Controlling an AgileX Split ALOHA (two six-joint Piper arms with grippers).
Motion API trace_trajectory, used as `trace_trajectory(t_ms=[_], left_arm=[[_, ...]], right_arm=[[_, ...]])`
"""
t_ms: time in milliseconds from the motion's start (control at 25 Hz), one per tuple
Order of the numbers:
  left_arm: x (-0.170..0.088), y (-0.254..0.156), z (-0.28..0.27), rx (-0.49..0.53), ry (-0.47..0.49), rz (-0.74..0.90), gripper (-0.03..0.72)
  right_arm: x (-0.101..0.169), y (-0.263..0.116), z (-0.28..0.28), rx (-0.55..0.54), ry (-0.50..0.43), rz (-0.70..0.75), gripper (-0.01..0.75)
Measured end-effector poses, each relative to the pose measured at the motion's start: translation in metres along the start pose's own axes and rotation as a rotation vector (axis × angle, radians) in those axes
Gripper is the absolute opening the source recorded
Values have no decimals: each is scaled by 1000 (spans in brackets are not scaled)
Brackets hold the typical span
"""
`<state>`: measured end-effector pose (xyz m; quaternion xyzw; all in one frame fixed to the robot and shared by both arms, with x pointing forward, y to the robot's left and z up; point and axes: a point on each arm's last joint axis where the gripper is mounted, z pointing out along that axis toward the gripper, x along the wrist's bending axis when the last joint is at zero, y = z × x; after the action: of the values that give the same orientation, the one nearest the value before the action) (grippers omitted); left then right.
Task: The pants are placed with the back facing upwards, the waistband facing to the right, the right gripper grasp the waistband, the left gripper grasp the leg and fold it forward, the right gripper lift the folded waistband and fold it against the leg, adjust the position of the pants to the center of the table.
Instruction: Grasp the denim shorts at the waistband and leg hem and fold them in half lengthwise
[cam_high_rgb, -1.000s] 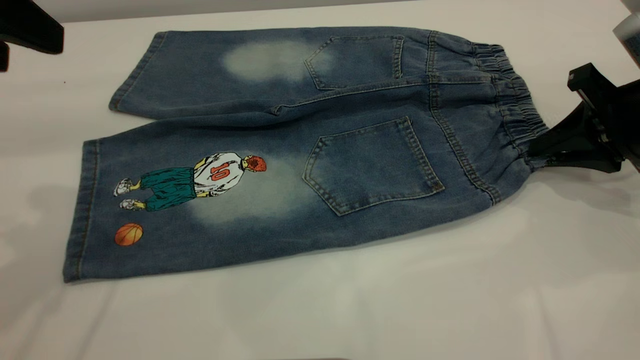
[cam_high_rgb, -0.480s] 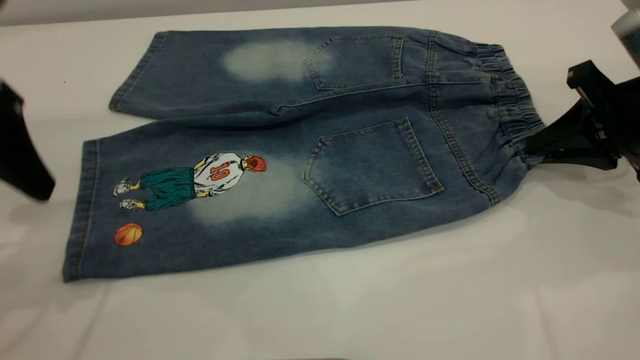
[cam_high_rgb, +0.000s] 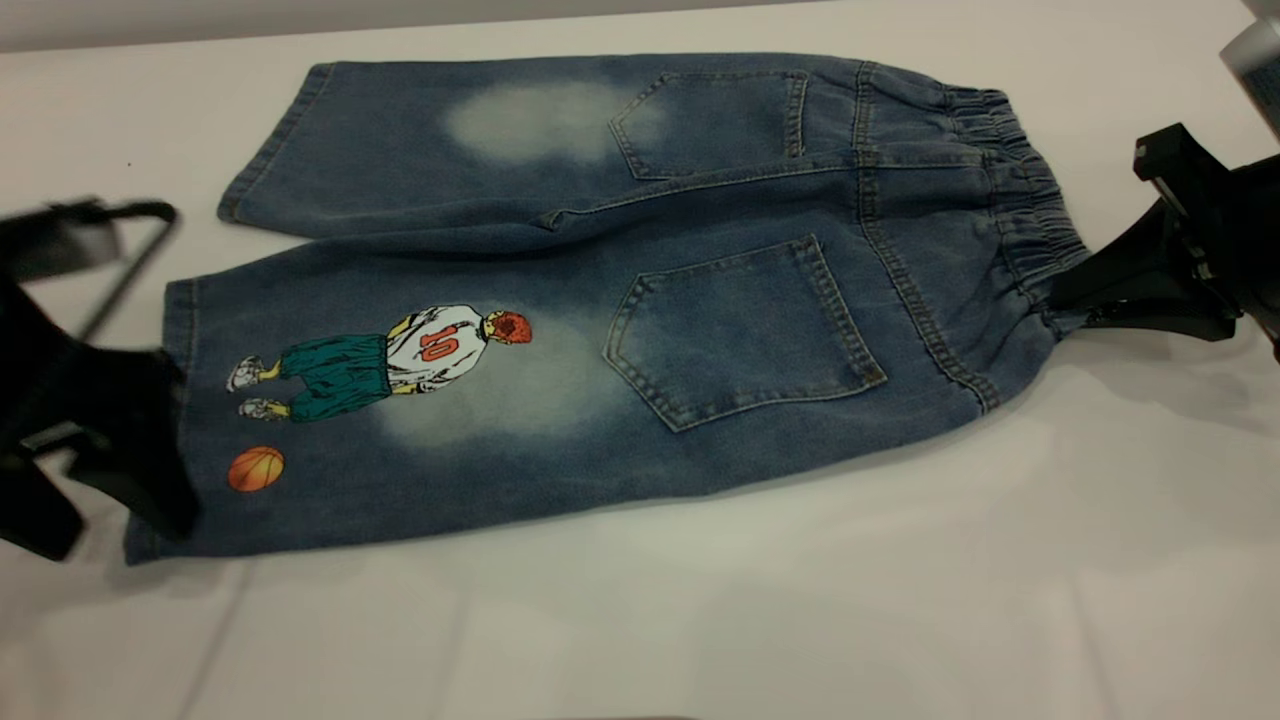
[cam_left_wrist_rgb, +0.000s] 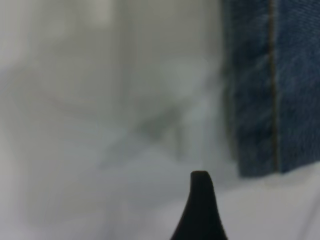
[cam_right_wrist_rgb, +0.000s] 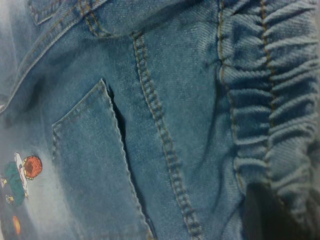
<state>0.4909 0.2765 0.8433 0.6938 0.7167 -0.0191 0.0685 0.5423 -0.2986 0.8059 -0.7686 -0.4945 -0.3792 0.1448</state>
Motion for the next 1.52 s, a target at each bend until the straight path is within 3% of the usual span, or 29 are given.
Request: trace_trajectory(t_ms=[320,440,560,800,840,1040,1240,1520], left_arm=[[-19,-1,19,25,4,78,521],[-19,-2,19,27,5,78,483],[-19,-1,20,22,6,78,386],[-20,4,20,29,1,86,65],[-21,8,19,39,-5,96,40],[-32,29,-2,60,-47,158,25],[-43,43,-59,-57,-88,215,23],[-52,26,-137,-232,-124,265,23]], right_arm=[[0,0,0,5,2,-7,34],[0,-1,0,6,2,-8,36],[0,-1,0,6,2,-9,36],[0,-1,0,11,2,-14,36],[0,-1,0,12,4,-15,36],[4,-1,-3,26,9,-66,36],[26,5,-21,18,26,-148,36],[72,2,-68,26,25,-257,36]])
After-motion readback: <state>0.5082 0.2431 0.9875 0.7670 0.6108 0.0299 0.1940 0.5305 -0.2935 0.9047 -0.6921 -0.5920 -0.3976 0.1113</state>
